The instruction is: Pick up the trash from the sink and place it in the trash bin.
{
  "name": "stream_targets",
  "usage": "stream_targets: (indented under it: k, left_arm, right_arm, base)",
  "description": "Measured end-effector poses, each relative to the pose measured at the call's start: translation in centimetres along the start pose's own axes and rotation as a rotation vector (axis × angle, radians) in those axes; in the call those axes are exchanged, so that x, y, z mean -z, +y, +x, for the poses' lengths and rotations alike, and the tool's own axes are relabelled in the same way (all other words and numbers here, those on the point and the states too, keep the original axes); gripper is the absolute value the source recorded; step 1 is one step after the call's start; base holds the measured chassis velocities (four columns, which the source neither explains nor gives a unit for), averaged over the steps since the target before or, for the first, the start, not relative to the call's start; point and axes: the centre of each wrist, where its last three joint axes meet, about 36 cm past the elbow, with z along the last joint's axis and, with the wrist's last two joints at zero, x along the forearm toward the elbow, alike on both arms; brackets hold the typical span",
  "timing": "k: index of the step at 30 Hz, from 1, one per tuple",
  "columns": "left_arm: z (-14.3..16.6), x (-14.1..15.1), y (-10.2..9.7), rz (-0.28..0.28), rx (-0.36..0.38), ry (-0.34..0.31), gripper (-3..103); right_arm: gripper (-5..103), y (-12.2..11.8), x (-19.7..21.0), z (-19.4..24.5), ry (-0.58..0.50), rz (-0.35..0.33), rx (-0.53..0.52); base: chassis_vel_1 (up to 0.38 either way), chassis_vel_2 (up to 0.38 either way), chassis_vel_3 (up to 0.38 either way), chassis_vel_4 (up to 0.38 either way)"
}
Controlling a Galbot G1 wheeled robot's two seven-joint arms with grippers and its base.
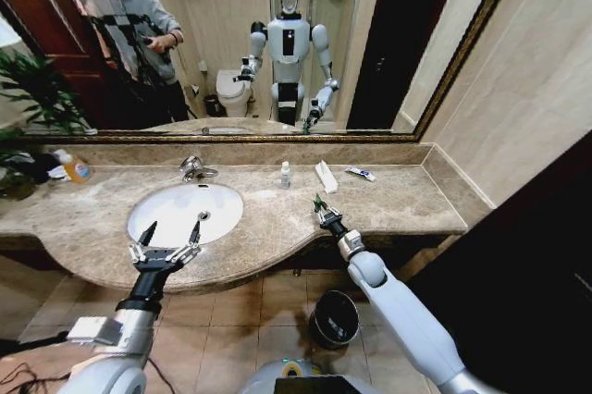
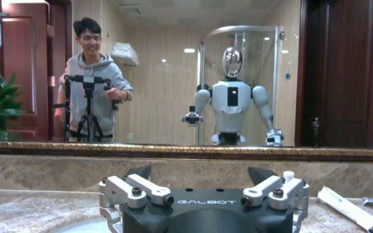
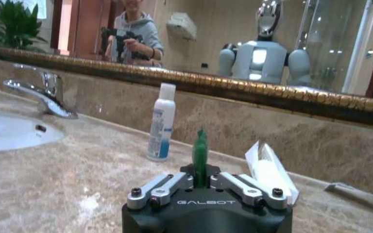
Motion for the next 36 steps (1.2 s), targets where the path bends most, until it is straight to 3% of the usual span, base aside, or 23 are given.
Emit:
stream_targets:
  k: [6,10,16,17,22,23,24,26,28,29,32,36]
  left_arm:
    - [0.0,0.0,0.0,0.0,0.0,0.0,100]
    - [0.0,0.0,0.0,0.0,0.0,0.0,100]
    - [0.0,0.0,0.0,0.0,0.0,0.0,100]
    - [0.0,0.0,0.0,0.0,0.0,0.0,100]
    - [0.0,0.0,0.0,0.0,0.0,0.0,100]
    - [0.0,0.0,0.0,0.0,0.0,0.0,100]
    - [0.0,0.0,0.0,0.0,0.0,0.0,100]
    - [0.0,0.0,0.0,0.0,0.0,0.0,100]
    - [0.0,0.0,0.0,0.0,0.0,0.0,100]
    - [0.0,0.0,0.0,0.0,0.0,0.0,100]
    - [0.0,0.0,0.0,0.0,0.0,0.0,100]
    - [0.0,0.0,0.0,0.0,0.0,0.0,100]
  right_arm:
    - [7,-0.7,1.8,0.9,-0.038,-0.006,-0.013]
    - [7,-3.2,3.0,3.6,-0.073,-0.011,-0.042]
    - [7,-5.7,2.0,11.8,-0.209,0.058,-0.052]
    - [7,-5.7,2.0,11.8,-0.209,0.058,-0.052]
    - [7,-4.3,-2.0,19.8,-0.247,0.071,-0.101]
    - [7,-3.1,-3.2,22.7,-0.213,0.059,-0.087]
    - [7,-3.1,-3.2,22.7,-0.213,0.059,-0.087]
    - [7,-1.6,-5.5,26.4,-0.122,0.024,-0.074]
    - [7,-1.2,-8.5,28.5,-0.031,0.03,-0.064]
    - [7,-1.2,-8.5,28.5,-0.031,0.03,-0.064]
    - [7,-0.6,-12.5,29.9,0.104,0.084,-0.024]
    - [7,1.0,-17.4,28.9,0.297,0.049,0.042]
  base:
    - [0.0,0.0,0.0,0.0]
    - [0.0,0.0,0.0,0.0]
    - [0.0,0.0,0.0,0.0]
    - [0.0,0.0,0.0,0.0]
    - [0.0,0.0,0.0,0.0]
    - [0.0,0.0,0.0,0.0]
    - [0.0,0.0,0.0,0.0]
    - [0.0,0.0,0.0,0.0]
    - [0.0,0.0,0.0,0.0]
    - [0.0,0.0,0.0,0.0]
    - [0.0,0.0,0.0,0.0]
    - [0.0,0.0,0.0,0.0]
